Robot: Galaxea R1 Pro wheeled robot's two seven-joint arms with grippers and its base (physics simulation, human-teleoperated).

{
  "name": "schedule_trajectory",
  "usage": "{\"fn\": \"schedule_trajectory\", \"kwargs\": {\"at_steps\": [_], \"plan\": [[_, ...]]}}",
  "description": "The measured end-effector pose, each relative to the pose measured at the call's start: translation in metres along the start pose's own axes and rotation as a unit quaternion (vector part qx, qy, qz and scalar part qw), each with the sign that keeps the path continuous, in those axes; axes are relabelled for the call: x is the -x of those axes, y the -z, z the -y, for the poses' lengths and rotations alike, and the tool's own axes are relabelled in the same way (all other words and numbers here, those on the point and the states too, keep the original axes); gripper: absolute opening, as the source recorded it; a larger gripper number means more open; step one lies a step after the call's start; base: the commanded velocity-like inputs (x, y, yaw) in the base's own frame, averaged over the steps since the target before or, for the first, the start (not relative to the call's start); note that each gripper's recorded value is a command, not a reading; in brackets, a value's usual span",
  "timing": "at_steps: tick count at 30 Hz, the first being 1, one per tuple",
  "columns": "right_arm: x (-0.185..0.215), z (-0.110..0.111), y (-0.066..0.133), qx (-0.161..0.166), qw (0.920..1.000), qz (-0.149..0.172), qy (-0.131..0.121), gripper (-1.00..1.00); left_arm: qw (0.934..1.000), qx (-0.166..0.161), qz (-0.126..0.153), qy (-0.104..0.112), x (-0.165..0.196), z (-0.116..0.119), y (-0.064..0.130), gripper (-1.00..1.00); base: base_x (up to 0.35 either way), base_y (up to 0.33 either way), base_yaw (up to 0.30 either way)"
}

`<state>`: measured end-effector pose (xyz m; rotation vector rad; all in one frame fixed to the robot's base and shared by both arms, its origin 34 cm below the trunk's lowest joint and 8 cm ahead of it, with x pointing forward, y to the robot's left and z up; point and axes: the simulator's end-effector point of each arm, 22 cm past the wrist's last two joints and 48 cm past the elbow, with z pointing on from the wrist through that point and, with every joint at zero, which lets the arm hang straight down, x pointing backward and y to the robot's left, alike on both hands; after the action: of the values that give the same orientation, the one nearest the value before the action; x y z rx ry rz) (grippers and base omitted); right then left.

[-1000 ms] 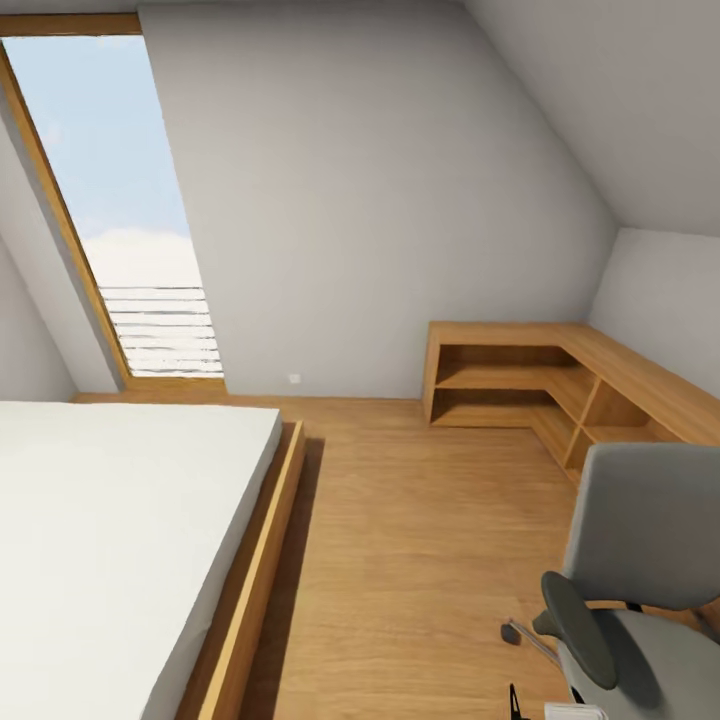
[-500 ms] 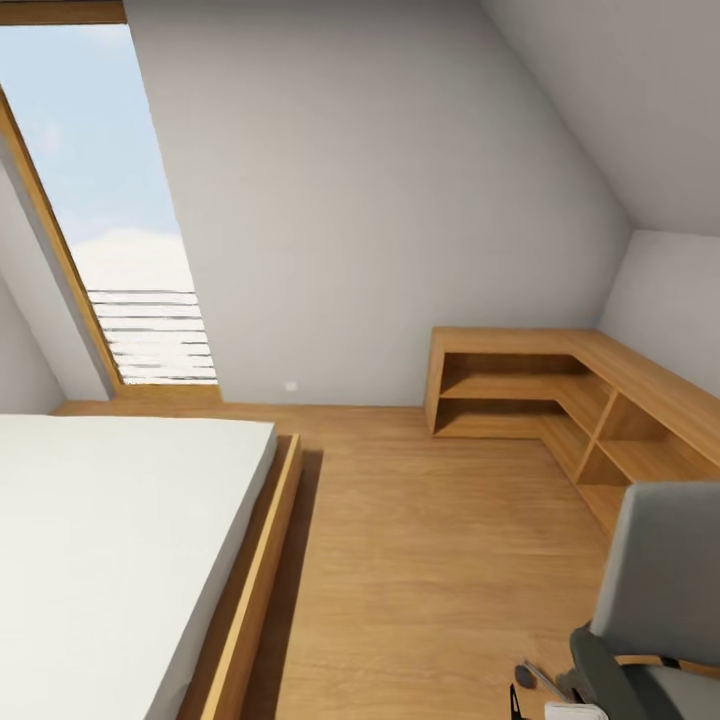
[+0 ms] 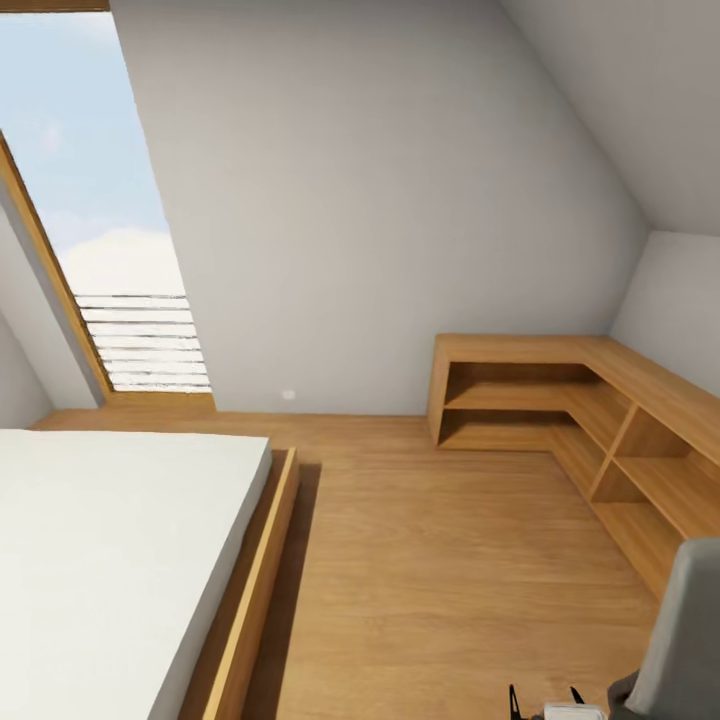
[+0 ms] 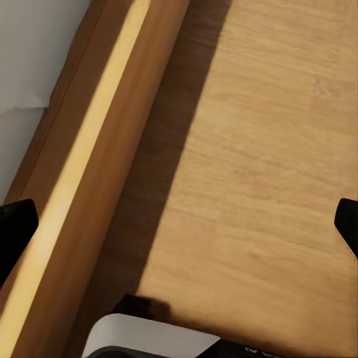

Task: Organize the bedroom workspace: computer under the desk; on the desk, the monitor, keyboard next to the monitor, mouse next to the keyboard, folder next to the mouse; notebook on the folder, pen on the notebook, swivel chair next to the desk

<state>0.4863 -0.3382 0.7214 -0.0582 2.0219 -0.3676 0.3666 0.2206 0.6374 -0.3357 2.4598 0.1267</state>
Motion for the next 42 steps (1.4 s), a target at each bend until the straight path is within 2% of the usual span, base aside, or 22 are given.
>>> {"fn": "schedule_trajectory", "kwargs": {"at_steps": [42], "plan": [[-0.0090, 0.0054, 0.0063, -0.002, 1.0000, -0.006, 0.003, 1.00, 1.0000, -0.001, -0.004, -0.002, -0.0018, 0.0009, 0.0001, 1.00, 0.332, 0.000, 0.000]]}}
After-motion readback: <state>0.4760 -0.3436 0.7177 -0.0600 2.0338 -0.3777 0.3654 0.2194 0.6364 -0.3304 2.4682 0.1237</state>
